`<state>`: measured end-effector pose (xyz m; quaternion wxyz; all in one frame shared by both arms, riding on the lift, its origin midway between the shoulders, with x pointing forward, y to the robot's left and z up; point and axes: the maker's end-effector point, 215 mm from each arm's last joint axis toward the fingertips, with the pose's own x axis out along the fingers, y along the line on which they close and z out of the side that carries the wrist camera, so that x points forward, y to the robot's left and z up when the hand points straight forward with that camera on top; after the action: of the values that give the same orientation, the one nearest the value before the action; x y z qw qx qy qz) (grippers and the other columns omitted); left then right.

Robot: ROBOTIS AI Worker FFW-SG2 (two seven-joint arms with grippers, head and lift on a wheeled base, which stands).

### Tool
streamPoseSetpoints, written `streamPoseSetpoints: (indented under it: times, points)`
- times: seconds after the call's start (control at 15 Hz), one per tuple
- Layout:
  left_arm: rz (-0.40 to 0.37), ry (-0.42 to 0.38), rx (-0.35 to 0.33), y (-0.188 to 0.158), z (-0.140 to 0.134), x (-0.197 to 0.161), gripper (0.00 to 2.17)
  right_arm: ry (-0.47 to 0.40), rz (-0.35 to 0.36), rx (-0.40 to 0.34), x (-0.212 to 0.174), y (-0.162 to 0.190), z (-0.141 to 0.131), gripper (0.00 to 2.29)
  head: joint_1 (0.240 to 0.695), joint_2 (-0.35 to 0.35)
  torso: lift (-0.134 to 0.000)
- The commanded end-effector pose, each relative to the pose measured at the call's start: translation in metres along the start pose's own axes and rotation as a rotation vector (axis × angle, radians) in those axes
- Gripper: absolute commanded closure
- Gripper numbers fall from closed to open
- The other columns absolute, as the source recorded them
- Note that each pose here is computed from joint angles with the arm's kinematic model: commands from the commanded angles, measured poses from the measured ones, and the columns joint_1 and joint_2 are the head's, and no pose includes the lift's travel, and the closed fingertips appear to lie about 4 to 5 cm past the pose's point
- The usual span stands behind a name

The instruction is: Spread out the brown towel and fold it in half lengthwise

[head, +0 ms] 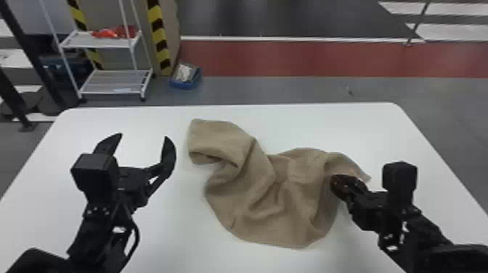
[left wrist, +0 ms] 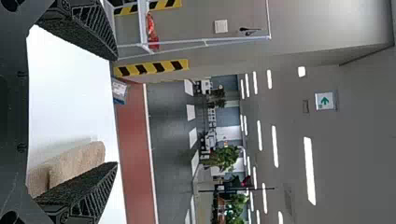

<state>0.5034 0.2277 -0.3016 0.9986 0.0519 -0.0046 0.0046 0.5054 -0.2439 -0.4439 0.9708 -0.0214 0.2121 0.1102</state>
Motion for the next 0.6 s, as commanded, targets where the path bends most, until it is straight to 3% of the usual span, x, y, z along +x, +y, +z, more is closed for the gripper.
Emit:
streamPoseSetpoints:
  times: [0.0, 0.53]
  points:
    - [-0.002, -0.001, 0.0, -0.001, 0.001, 0.0, 0.08, 0.003, -0.007, -0.009, 0.001, 0.0, 0.0, 0.18, 0.695, -0.018, -0.125]
    - [-0.007, 0.003, 0.002, -0.002, 0.002, 0.001, 0.08, 0.032, -0.045, -0.008, 0.004, -0.017, -0.009, 0.22, 0.695, -0.035, -0.125]
